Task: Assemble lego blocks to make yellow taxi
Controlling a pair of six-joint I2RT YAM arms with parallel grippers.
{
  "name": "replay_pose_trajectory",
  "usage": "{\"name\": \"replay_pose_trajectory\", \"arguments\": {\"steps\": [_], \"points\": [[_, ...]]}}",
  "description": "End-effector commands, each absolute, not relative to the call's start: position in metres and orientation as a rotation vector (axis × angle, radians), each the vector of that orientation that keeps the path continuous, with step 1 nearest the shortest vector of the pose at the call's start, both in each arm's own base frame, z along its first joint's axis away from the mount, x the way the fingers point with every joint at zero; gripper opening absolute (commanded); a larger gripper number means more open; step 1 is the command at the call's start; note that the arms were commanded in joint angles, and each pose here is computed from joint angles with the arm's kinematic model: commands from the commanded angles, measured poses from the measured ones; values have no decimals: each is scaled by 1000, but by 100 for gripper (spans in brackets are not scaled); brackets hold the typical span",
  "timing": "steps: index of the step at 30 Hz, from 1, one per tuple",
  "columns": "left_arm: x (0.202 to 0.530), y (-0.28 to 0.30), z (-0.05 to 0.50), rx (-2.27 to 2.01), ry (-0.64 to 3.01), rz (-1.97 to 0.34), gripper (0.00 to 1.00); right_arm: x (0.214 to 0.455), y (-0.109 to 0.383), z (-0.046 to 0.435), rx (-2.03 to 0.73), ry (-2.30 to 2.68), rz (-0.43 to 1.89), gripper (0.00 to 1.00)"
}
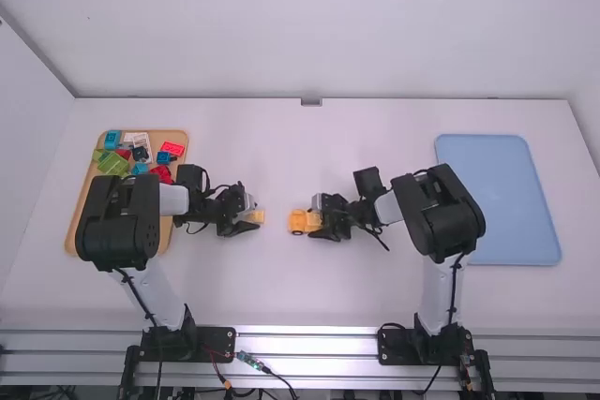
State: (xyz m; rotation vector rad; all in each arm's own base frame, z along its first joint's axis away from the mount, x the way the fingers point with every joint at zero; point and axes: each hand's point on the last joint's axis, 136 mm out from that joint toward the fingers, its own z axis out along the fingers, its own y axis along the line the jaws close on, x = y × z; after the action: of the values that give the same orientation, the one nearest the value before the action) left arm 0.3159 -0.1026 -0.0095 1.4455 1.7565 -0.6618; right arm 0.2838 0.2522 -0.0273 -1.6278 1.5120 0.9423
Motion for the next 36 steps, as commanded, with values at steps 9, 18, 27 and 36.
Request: {"name": "replay_pose_trajectory", "arguments": {"steps": [9,18,27,36], "points": [[315,-107,-10,1446,1742,-693,45,284,261,-13,-1637,1440,959,42],[314,-103,-17,1465,1783,-664,41,284,260,-13,-1639,1434,956,42],[316,-103,-16,1462,1776,-661,40,285,260,-14,-1634,1444,959,42],[316,-105,-16,1470,1769,-662,26,284,260,-14,-1635,1446,958,42]]}}
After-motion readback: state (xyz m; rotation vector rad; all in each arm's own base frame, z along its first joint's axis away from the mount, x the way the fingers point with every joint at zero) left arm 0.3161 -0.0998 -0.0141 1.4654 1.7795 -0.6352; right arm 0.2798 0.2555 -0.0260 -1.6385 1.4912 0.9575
